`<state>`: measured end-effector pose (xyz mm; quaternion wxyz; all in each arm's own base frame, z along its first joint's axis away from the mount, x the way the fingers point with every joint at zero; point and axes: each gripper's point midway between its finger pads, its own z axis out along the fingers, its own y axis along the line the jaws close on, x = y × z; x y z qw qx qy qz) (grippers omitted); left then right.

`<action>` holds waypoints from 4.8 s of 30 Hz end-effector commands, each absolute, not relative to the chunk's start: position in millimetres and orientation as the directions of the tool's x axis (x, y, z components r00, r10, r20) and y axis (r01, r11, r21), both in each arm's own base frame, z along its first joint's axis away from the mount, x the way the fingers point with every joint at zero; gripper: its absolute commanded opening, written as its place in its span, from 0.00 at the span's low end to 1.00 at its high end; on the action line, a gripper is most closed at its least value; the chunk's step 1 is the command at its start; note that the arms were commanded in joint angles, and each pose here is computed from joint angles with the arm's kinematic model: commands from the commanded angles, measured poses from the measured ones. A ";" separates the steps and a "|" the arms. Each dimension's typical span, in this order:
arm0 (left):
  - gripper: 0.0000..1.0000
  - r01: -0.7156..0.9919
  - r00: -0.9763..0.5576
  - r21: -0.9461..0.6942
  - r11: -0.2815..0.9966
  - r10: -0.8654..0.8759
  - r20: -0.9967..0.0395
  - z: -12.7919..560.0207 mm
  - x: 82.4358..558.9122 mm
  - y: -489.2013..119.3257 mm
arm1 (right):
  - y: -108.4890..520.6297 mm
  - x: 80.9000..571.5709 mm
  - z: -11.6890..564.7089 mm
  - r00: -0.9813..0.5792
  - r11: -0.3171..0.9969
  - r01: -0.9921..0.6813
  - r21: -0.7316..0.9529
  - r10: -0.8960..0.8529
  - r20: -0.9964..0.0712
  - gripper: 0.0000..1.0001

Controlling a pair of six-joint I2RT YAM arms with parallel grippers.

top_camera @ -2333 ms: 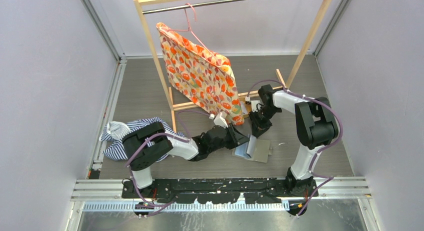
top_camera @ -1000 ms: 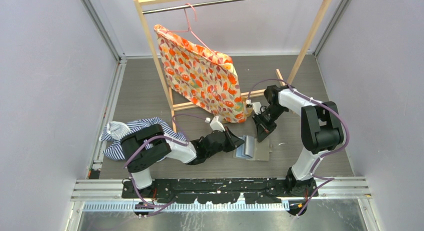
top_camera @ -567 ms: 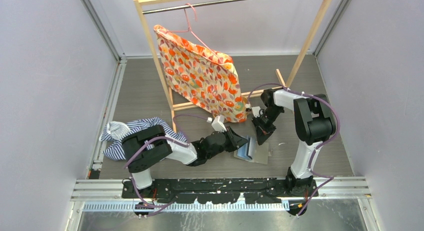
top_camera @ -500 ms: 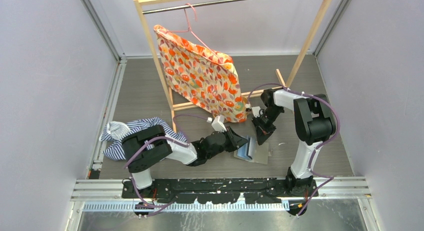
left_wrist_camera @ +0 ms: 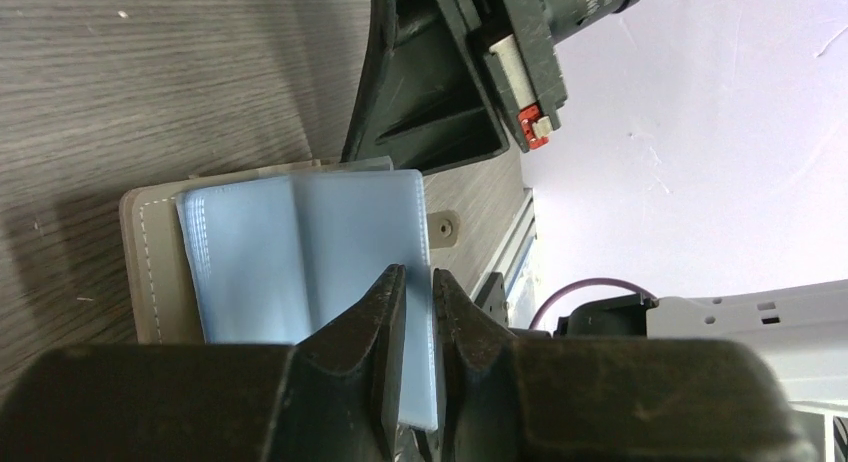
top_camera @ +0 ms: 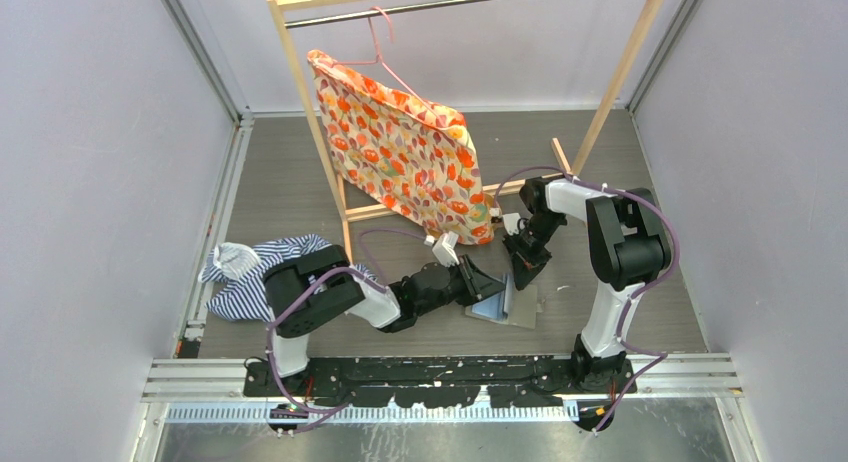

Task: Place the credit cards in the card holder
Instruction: Open the card holder at the center of the board.

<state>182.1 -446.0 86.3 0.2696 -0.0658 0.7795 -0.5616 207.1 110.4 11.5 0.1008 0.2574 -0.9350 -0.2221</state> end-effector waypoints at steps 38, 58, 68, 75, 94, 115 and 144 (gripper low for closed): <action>0.30 0.176 -0.891 -0.911 0.373 -0.334 -0.309 66.5 178.1 -462.1 | 107.5 228.6 31.8 -0.851 0.762 -0.498 0.414 -0.521 -0.067 0.09; 0.36 0.164 -0.904 -0.915 0.370 -0.315 -0.289 61.1 176.4 -462.9 | 123.5 234.5 94.1 -0.850 0.655 -0.526 0.543 -0.421 -0.316 0.21; 0.37 0.164 -0.904 -0.916 0.366 -0.316 -0.288 62.4 177.4 -463.7 | 136.1 226.4 94.2 -0.852 0.598 -0.516 0.613 -0.432 -0.294 0.37; 0.37 0.162 -0.907 -0.917 0.365 -0.312 -0.284 61.7 176.9 -464.4 | 126.9 223.9 82.5 -0.830 0.622 -0.549 0.558 -0.484 -0.277 0.42; 0.38 0.155 -0.904 -0.919 0.363 -0.323 -0.280 61.4 178.2 -460.4 | 120.3 220.9 58.9 -0.822 0.671 -0.553 0.493 -0.537 -0.192 0.42; 0.42 0.188 -0.894 -0.925 0.331 -0.332 -0.300 75.2 176.9 -451.6 | 117.9 221.2 56.7 -0.821 0.679 -0.555 0.480 -0.541 -0.184 0.41; 0.44 0.451 -0.744 -0.732 0.511 -0.238 -0.625 147.8 172.5 -391.9 | 131.6 219.4 80.3 -0.764 0.582 -0.639 0.504 -0.558 -0.324 0.39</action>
